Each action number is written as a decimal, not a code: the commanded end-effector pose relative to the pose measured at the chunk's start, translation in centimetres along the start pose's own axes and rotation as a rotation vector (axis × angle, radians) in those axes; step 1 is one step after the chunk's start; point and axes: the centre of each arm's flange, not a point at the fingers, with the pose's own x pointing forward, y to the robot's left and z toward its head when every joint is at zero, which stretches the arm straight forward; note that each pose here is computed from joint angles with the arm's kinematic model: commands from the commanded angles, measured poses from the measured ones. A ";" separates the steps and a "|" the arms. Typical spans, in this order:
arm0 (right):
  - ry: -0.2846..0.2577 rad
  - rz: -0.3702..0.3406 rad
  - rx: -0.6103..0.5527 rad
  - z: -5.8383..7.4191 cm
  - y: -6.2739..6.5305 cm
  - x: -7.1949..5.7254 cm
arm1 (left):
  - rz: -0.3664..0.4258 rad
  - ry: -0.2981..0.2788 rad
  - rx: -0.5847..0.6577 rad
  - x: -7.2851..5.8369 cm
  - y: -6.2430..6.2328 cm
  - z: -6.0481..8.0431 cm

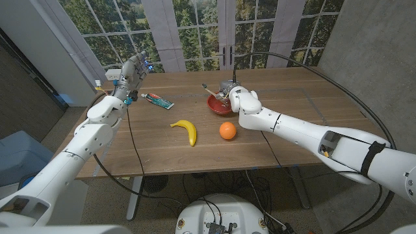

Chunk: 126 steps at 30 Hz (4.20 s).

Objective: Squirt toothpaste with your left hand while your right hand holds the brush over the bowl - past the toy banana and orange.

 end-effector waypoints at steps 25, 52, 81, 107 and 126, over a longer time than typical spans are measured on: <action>-0.097 -0.025 0.157 -1.2 -1.1 -0.6 | -0.004 -0.007 -0.006 -0.2 0.5 -0.2; -0.407 -0.253 0.451 -3.9 -0.5 -0.9 | -0.010 0.001 -0.011 0.0 0.5 -0.4; -0.537 -0.321 0.774 -7.2 -0.6 -2.3 | -0.027 0.033 -0.021 -1.1 -0.1 -0.7; -0.513 -0.273 1.005 -8.9 0.5 -3.4 | -0.099 0.075 -0.038 -0.2 0.3 -2.5; -0.506 -0.362 1.220 -8.3 1.2 -3.2 | -0.137 0.063 -0.036 0.6 2.6 -2.1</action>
